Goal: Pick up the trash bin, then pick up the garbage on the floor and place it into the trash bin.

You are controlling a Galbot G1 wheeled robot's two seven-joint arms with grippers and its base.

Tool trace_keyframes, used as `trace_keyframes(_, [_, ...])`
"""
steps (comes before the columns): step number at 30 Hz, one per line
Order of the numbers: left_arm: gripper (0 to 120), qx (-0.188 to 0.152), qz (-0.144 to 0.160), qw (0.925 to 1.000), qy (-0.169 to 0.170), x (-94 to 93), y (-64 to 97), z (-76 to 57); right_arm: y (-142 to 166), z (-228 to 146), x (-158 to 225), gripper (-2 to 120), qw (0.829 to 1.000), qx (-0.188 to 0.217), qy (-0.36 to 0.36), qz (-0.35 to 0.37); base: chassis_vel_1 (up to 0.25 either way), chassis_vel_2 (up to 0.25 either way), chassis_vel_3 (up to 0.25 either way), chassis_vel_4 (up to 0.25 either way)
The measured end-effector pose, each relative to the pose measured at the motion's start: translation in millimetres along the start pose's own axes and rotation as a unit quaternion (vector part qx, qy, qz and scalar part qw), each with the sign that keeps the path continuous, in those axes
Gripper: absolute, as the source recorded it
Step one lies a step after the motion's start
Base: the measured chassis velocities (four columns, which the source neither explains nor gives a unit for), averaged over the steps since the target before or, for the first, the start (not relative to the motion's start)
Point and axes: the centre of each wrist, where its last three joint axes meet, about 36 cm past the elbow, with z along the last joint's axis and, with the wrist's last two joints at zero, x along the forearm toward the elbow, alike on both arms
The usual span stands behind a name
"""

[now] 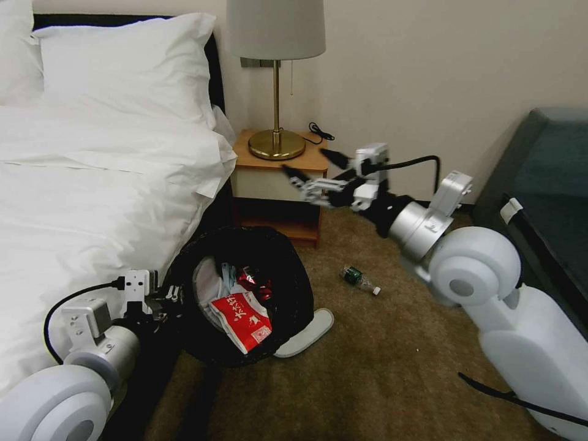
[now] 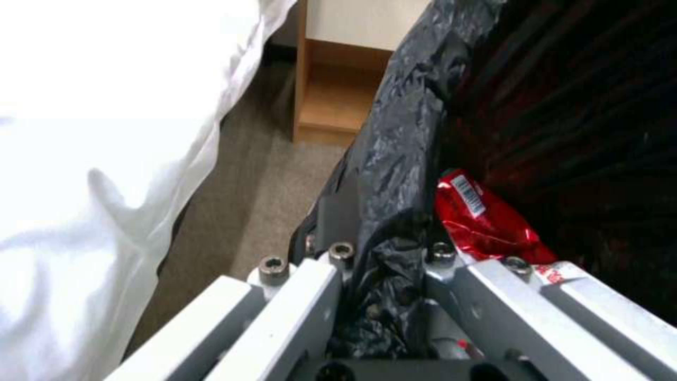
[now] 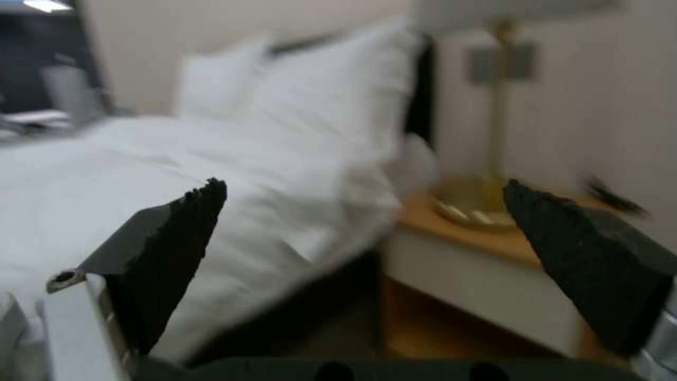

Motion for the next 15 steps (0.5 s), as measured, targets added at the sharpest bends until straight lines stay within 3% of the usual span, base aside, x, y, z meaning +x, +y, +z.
trace_keyframes(2, [2, 0.001, -0.003, 1.0, 0.0, 0.5, 1.0, 0.1, -13.6, 20.4, 8.2, 100, 0.998, -0.003, 0.024, 0.051, 0.0, 0.0, 0.0, 0.0])
trace_keyframes(5, [2, 0.001, -0.004, 1.0, -0.001, 0.6, 1.2, 0.0, -17.0, 25.6, 10.3, 100, 0.998, -0.004, 0.029, 0.063, 0.0, 0.0, 0.0, 0.0])
trace_keyframes(7, [2, 0.002, -0.008, 1.0, -0.002, 0.8, 2.0, -0.6, -47.2, 58.6, 27.5, 100, 0.989, 0.001, 0.058, 0.137, 0.0, 0.0, 0.0, 0.0])
trace_keyframes(11, [2, 0.003, -0.009, 1.0, -0.002, 1.0, 2.4, -0.4, -78.6, 99.9, 49.6, 100, 0.978, 0.012, 0.094, 0.184, 0.0, 0.0, 0.0, 0.0])
trace_keyframes(15, [2, 0.004, -0.01, 0.9999, -0.003, 1.2, 2.7, -0.6, -86.0, 126.0, 61.7, 100, 0.972, 0.014, 0.12, 0.203, 0.0, 0.0, 0.0, 0.0])
